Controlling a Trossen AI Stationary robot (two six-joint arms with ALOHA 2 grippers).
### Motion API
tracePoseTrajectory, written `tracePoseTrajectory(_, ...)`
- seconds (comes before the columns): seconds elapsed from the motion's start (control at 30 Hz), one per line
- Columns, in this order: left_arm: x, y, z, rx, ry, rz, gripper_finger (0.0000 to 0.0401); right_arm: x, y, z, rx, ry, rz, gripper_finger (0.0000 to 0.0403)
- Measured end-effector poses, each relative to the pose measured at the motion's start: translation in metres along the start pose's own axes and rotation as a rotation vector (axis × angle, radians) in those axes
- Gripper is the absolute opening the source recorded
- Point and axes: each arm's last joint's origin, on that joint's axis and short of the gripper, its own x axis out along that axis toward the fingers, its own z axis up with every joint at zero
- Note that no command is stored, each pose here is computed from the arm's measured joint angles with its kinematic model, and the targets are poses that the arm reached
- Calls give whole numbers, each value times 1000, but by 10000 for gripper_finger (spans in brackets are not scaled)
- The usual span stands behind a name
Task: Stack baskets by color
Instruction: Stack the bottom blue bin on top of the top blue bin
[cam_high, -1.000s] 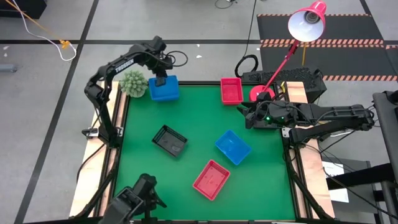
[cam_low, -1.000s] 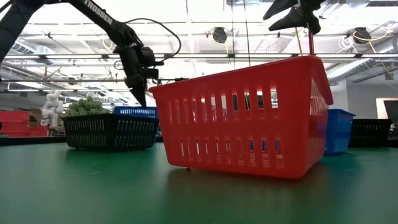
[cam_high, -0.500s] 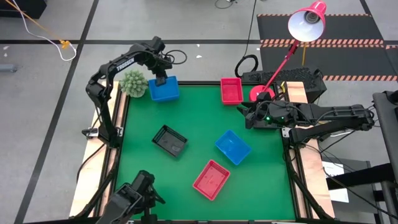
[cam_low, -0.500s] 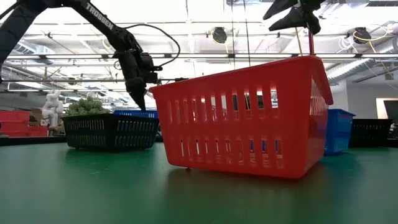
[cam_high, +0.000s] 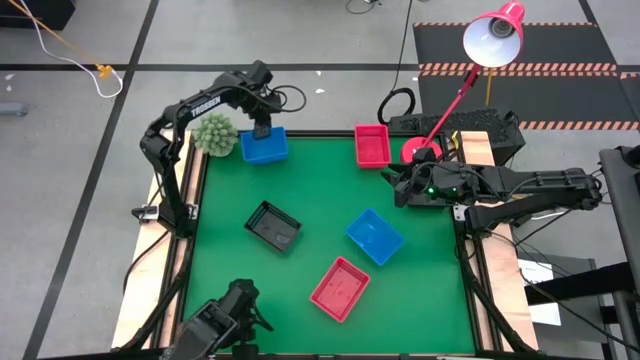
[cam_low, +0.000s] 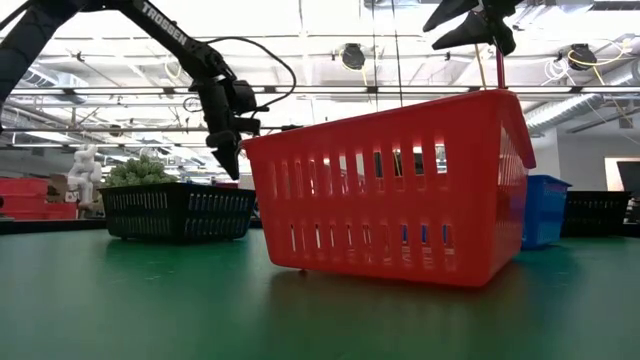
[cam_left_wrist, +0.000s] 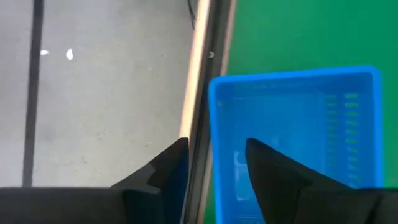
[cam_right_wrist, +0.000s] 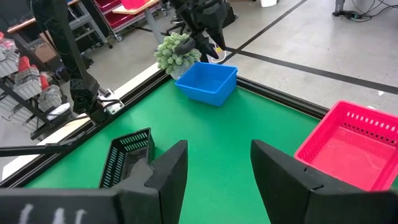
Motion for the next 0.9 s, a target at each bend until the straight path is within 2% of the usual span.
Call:
tracePoseTrajectory(0.13,0,-2,2,-55,5,2,167,0,0,0,2,-1,0,171)
tracePoseTrajectory(0.27,-1,-20,1,-168,90,-108,159,0,0,0,1,-1,-1,171)
tracePoseTrajectory(0.4,-7,-51,8,-164,174,-259,106,0,0,0,2,-3,-4,171)
tracePoseTrajectory(0.53,-3,-72,16,-107,208,-307,32,0,-1,1,-3,-21,-31,171)
tracePoseTrajectory(0.6,3,-79,14,-110,234,-327,9,0,-2,1,-13,-29,-49,171)
tracePoseTrajectory(0.9,30,-95,-3,-166,339,-313,4,1,-3,2,-17,-30,-58,171)
